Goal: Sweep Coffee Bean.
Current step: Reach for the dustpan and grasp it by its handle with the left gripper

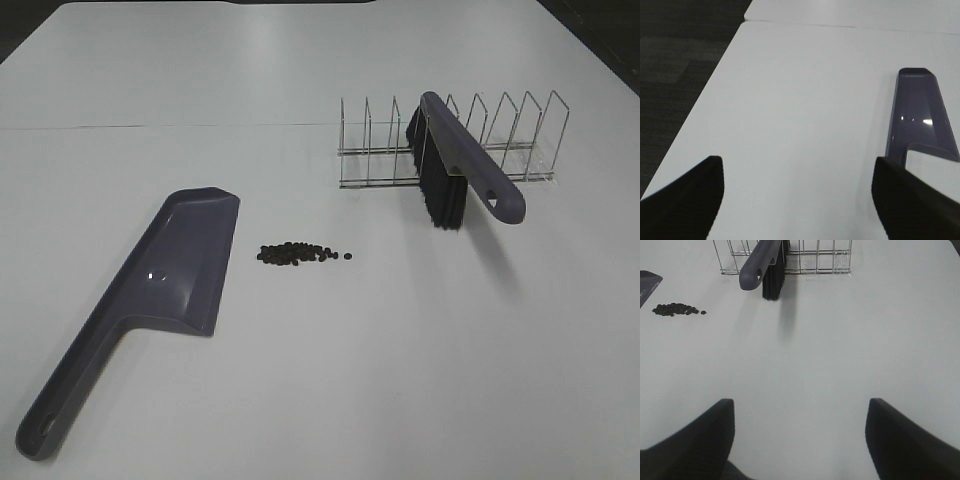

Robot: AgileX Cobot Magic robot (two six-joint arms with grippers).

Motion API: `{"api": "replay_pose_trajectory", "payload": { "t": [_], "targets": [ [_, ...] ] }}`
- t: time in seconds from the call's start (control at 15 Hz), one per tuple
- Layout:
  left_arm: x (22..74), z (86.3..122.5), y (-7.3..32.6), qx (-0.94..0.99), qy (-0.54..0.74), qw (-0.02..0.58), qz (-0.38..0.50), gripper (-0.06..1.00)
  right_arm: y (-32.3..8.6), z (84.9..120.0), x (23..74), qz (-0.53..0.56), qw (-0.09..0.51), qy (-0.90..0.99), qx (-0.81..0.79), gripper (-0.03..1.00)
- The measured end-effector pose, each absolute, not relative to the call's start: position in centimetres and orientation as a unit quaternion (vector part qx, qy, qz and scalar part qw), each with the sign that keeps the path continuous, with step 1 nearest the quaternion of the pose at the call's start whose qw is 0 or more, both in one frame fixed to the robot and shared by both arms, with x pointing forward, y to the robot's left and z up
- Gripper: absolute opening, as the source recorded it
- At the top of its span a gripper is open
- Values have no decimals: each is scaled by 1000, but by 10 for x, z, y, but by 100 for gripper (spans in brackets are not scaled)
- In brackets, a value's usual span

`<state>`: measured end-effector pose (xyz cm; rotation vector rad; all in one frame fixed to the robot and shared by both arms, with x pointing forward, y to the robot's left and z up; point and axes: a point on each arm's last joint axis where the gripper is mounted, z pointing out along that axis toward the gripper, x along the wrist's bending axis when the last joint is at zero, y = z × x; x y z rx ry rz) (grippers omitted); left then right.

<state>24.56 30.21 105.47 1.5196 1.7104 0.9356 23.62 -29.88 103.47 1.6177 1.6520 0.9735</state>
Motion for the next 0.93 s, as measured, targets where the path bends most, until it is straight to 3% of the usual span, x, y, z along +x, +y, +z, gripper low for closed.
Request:
{"api": "replay_pose_trajectory", "payload": {
  "t": [0.47,0.93],
  "targets": [
    [292,1066,307,631,678,250,284,74,-299,1035,236,369,311,626,613,64],
    [378,1071,308,663,696,208,178,74,-299,1035,236,369,311,626,613,64]
  ]
}}
